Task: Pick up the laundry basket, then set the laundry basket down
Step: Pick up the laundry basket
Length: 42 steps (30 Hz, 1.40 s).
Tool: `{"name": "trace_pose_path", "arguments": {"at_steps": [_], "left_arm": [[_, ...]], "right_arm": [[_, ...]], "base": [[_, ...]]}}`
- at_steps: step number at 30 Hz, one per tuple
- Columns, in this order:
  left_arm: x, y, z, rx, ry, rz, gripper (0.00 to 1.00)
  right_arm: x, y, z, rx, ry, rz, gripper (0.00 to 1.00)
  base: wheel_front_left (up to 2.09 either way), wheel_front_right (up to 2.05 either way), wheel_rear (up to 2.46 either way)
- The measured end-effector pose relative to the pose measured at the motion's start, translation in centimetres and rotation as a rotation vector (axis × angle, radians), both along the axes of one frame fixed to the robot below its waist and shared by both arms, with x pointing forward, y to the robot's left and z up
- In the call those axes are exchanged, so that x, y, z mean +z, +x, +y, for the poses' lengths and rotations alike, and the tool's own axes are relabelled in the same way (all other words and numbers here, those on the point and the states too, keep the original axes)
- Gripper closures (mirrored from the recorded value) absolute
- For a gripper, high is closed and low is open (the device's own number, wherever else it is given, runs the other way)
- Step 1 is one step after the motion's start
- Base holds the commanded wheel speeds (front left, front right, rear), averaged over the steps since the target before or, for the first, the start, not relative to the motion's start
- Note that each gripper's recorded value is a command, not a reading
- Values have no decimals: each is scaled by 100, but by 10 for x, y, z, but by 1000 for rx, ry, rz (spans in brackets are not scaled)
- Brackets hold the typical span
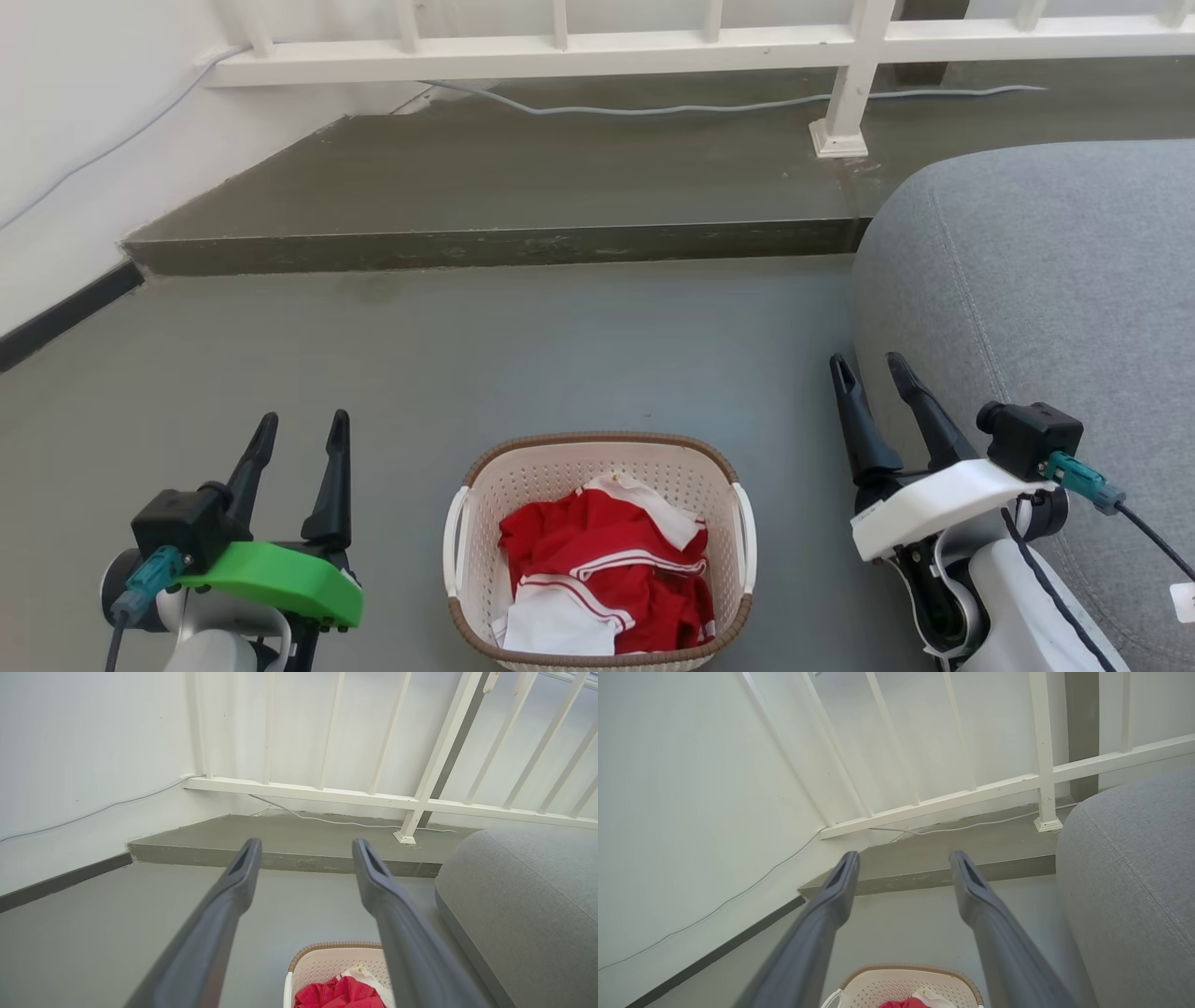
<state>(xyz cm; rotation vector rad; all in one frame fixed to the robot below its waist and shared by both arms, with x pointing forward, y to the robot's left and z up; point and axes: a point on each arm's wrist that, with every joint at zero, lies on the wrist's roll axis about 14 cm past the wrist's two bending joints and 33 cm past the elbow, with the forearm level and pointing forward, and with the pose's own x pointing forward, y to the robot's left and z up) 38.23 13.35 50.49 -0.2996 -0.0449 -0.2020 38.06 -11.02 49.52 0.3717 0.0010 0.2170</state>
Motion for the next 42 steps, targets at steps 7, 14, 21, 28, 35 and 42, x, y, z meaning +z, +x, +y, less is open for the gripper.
{"name": "trace_pose_path", "arguments": {"at_steps": [7,14,21,28,35,42], "left_arm": [[-6,4,2,6,-2,18,0],[-19,11,-2,-6,-5,51,0],[-36,22,-5,-17,-3,94,0],[-52,39,-9,-39,3,128,0],[-73,56,-21,-93,1,171,0],[-106,71,-33,-141,-23,248,0]], "right_arm": [[-9,1,-2,-6,-15,23,0],[-25,4,-7,-19,-21,70,0],[-42,13,-11,-36,-32,117,0],[-63,24,-13,-50,-51,171,0],[-89,38,-13,-48,-73,232,0],[-130,46,-14,-58,-66,346,0]], "base": [[0,0,0],[0,0,0],[0,0,0],[0,0,0],[0,0,0],[0,0,0]]}}
